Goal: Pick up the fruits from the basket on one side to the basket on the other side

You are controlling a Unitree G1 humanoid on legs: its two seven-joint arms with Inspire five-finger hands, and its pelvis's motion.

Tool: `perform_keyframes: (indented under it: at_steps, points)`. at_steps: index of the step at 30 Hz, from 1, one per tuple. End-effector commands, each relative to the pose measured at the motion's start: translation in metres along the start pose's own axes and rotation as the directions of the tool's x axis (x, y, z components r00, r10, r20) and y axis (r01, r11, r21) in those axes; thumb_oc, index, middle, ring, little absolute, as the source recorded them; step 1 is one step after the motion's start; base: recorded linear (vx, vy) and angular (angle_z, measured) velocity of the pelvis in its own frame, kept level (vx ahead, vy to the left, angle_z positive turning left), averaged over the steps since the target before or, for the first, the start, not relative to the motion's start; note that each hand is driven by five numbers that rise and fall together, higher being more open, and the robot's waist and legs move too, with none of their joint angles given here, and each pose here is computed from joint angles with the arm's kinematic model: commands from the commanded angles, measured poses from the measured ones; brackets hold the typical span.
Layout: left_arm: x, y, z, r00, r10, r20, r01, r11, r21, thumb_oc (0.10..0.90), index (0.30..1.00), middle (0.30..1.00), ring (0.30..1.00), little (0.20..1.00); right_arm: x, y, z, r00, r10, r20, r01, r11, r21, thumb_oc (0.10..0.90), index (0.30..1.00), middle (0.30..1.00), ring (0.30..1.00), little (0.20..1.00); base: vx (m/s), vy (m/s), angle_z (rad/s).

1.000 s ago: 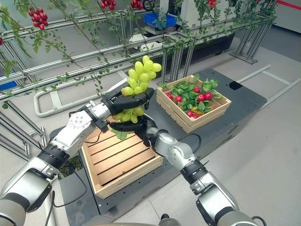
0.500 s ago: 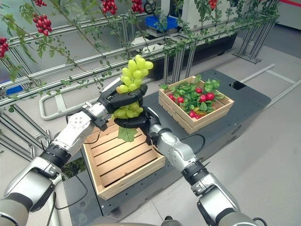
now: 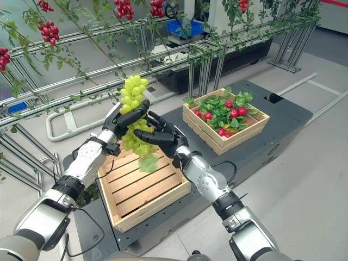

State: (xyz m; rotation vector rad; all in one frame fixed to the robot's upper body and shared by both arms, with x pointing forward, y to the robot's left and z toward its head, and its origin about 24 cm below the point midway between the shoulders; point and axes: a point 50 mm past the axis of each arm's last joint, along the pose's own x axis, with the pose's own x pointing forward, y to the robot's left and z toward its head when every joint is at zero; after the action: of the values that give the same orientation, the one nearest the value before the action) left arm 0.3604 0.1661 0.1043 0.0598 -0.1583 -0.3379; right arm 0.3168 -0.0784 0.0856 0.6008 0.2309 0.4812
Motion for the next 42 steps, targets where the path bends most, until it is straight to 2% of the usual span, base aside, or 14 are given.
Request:
perform_keyframes:
  at_steps: [1, 8, 12, 21, 22, 23, 32, 42]
  points:
    - [0.025, 0.007, 0.060, 0.965, 0.013, 0.260, -0.024, 0.999, 0.040, 0.400, 0.300, 0.300, 0.300, 0.300, 0.011, 0.062, 0.056, 0.875, 0.314, 0.369, -0.380, 0.917, 0.121, 0.400, 0.300, 0.300, 0.300, 0.300, 0.00, 0.000, 0.00]
    - [0.029, -0.004, 0.060, 0.967, -0.045, 0.252, 0.034, 0.998, 0.046, 0.409, 0.314, 0.314, 0.314, 0.314, 0.011, 0.061, 0.059, 0.874, 0.307, 0.376, -0.371, 0.922, 0.111, 0.400, 0.300, 0.300, 0.300, 0.300, 0.00, 0.000, 0.00]
    - [0.030, -0.007, 0.059, 0.968, -0.063, 0.243, 0.053, 0.998, 0.047, 0.450, 0.375, 0.375, 0.375, 0.375, 0.012, 0.060, 0.061, 0.876, 0.300, 0.379, -0.366, 0.924, 0.115, 0.400, 0.300, 0.300, 0.300, 0.300, 0.00, 0.000, 0.00]
    - [0.030, -0.007, 0.062, 0.966, -0.061, 0.253, 0.050, 0.997, 0.050, 0.442, 0.364, 0.364, 0.364, 0.364, 0.013, 0.057, 0.058, 0.892, 0.289, 0.347, -0.330, 0.942, 0.064, 0.400, 0.300, 0.300, 0.300, 0.300, 0.00, 0.000, 0.00]
    - [0.030, -0.007, 0.063, 0.965, -0.062, 0.257, 0.050, 0.997, 0.055, 0.442, 0.364, 0.364, 0.364, 0.364, 0.013, 0.057, 0.056, 0.898, 0.292, 0.330, -0.322, 0.946, 0.039, 0.577, 0.566, 0.566, 0.566, 0.566, 0.00, 0.000, 0.00]
    - [0.031, -0.008, 0.063, 0.964, -0.064, 0.258, 0.051, 0.997, 0.058, 0.442, 0.364, 0.364, 0.364, 0.364, 0.014, 0.056, 0.056, 0.900, 0.291, 0.324, -0.317, 0.948, 0.029, 0.800, 0.900, 0.900, 0.900, 0.900, 0.00, 0.000, 0.00]
    - [0.028, -0.004, 0.069, 0.959, -0.047, 0.279, 0.016, 0.994, 0.111, 0.438, 0.356, 0.356, 0.356, 0.356, 0.014, 0.045, 0.061, 0.942, 0.226, 0.246, -0.156, 0.948, -0.276, 0.800, 0.900, 0.900, 0.900, 0.900, 0.00, 0.000, 0.00]
    - [0.019, 0.019, 0.071, 0.962, 0.009, 0.272, -0.059, 0.983, 0.174, 0.425, 0.338, 0.338, 0.338, 0.338, 0.002, 0.025, 0.069, 0.961, 0.180, 0.211, -0.078, 0.907, -0.414, 0.800, 0.900, 0.900, 0.900, 0.900, 0.00, 0.000, 0.00]
